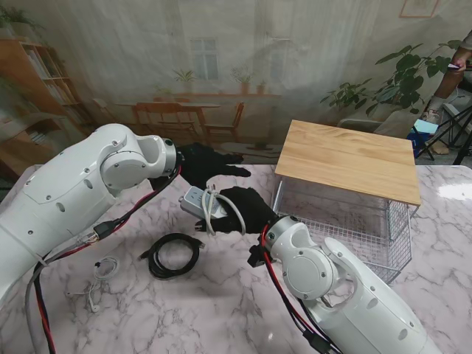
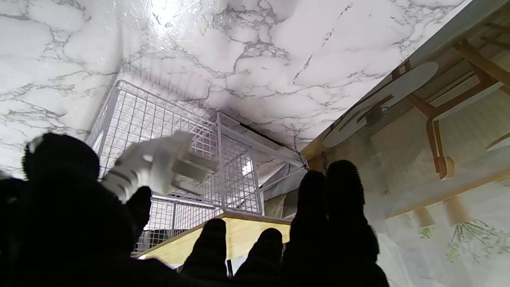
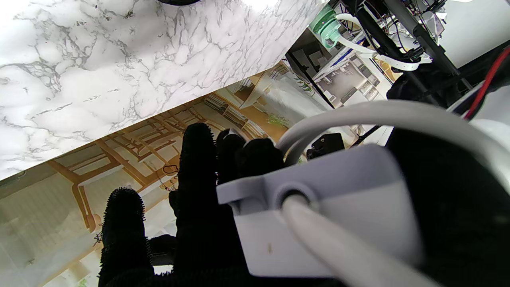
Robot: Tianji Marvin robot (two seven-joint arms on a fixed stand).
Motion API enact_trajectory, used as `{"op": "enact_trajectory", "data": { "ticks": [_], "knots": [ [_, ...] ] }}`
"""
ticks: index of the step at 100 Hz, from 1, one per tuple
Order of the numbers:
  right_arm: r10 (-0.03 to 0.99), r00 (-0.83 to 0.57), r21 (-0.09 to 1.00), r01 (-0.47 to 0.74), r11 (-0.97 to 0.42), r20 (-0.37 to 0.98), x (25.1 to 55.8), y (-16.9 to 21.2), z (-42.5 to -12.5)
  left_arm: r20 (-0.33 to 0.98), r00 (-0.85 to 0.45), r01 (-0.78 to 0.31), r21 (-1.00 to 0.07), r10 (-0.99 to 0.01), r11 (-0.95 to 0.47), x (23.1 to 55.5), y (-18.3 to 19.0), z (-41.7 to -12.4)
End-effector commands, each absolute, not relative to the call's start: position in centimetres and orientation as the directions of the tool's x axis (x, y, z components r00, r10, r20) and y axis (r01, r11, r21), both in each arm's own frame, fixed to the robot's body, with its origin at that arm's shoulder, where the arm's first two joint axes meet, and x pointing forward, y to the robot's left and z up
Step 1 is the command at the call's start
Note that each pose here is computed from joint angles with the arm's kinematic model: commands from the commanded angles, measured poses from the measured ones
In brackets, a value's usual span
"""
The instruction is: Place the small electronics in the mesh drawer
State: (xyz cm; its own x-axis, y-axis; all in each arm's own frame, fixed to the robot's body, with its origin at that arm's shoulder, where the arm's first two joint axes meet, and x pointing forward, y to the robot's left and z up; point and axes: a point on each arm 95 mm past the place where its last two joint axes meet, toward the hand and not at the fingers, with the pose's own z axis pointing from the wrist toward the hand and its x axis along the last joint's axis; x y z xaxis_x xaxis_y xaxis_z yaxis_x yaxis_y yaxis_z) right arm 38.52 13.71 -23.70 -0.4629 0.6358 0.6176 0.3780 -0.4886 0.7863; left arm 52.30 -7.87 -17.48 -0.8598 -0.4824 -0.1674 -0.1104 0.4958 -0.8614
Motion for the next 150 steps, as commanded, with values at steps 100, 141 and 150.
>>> {"op": "enact_trajectory", "data": {
  "ticks": [100, 141, 150],
  "knots": [
    [0.631, -0.456, 0.779, 0.374, -0.504, 0.627, 38.7, 13.7, -23.4, -0.155, -0.871, -0.135, -0.837, -0.467, 0.53, 52.0, -8.7, -19.0],
    [0.636, -0.446, 0.777, 0.367, -0.512, 0.629, 38.7, 13.6, -23.4, -0.149, -0.859, -0.155, -0.836, -0.491, 0.526, 52.1, -6.7, -17.5],
    [0.634, -0.442, 0.773, 0.364, -0.519, 0.634, 38.8, 13.6, -23.4, -0.145, -0.858, -0.166, -0.829, -0.493, 0.534, 52.1, -6.1, -17.4]
  ]
}}
